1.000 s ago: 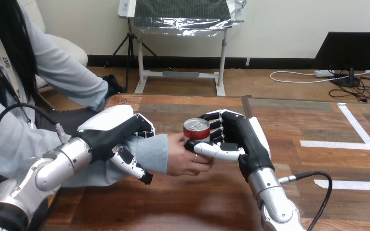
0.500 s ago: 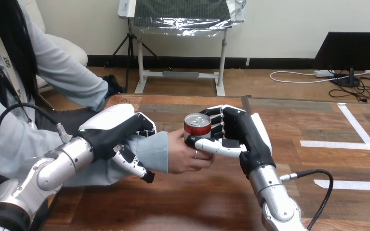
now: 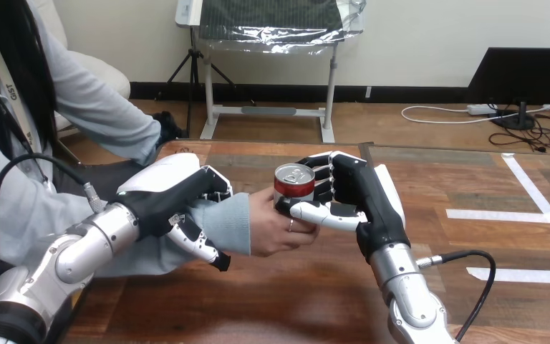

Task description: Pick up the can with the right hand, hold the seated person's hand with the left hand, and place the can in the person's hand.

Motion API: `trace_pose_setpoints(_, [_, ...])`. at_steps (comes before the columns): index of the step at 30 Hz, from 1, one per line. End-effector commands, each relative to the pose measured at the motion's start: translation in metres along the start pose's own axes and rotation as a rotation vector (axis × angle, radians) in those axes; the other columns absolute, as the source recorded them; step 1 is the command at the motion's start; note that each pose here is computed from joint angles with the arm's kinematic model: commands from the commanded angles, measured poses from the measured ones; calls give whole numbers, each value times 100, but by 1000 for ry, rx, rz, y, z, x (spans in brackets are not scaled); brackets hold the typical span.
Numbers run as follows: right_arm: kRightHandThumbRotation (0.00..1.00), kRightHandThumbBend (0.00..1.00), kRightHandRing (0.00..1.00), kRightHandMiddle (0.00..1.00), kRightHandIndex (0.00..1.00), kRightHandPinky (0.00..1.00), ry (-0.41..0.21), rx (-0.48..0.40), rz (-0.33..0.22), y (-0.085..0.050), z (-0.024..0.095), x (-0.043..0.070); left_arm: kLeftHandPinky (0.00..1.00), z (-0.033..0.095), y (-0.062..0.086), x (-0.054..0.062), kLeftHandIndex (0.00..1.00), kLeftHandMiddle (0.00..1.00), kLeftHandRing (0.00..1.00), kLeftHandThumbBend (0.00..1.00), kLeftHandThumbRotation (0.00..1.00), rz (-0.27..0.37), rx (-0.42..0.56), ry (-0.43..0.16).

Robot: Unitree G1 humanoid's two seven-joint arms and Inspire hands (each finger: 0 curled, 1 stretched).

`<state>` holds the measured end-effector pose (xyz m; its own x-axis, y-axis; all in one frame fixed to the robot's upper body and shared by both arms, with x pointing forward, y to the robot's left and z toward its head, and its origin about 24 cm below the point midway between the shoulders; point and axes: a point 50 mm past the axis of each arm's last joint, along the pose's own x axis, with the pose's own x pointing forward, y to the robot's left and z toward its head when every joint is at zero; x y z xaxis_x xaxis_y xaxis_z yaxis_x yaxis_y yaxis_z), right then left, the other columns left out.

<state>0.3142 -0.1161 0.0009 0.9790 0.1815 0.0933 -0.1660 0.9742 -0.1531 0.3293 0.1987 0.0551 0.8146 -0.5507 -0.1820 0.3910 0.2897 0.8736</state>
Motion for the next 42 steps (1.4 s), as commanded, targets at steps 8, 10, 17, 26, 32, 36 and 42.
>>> trace_pose_setpoints(8, [0, 71, 43, 51, 54, 38, -172, -2, 24, 7, 40, 27, 26, 29, 29, 19, 41, 39, 32, 87, 0, 140, 0, -139])
trace_pose_setpoints(10, [0, 71, 44, 51, 55, 39, -169, -9, 25, 6, 40, 28, 27, 29, 28, 19, 41, 40, 32, 87, 0, 141, 1, -140])
trace_pose_setpoints(17, [0, 75, 48, 54, 59, 42, -141, -51, 21, 5, 38, 29, 30, 28, 28, 18, 44, 43, 36, 89, 0, 151, 1, -141])
trace_pose_setpoints(26, [10, 84, 61, 68, 74, 54, -111, -69, 24, 4, 35, 30, 48, 22, 24, 16, 58, 57, 53, 94, 12, 151, -1, -109])
trace_pose_setpoints(32, [24, 92, 78, 80, 85, 72, -97, -88, 42, 3, 33, 29, 61, 17, 21, 15, 72, 70, 67, 98, 25, 143, 16, -80])
trace_pose_setpoints(36, [32, 96, 84, 85, 91, 79, -89, -100, 50, 2, 32, 29, 69, 16, 19, 13, 79, 77, 75, 99, 32, 147, 25, -75])
trace_pose_setpoints(42, [43, 99, 91, 91, 98, 88, -82, -124, 57, 0, 30, 28, 83, 15, 15, 11, 88, 87, 87, 100, 40, 155, 36, -76])
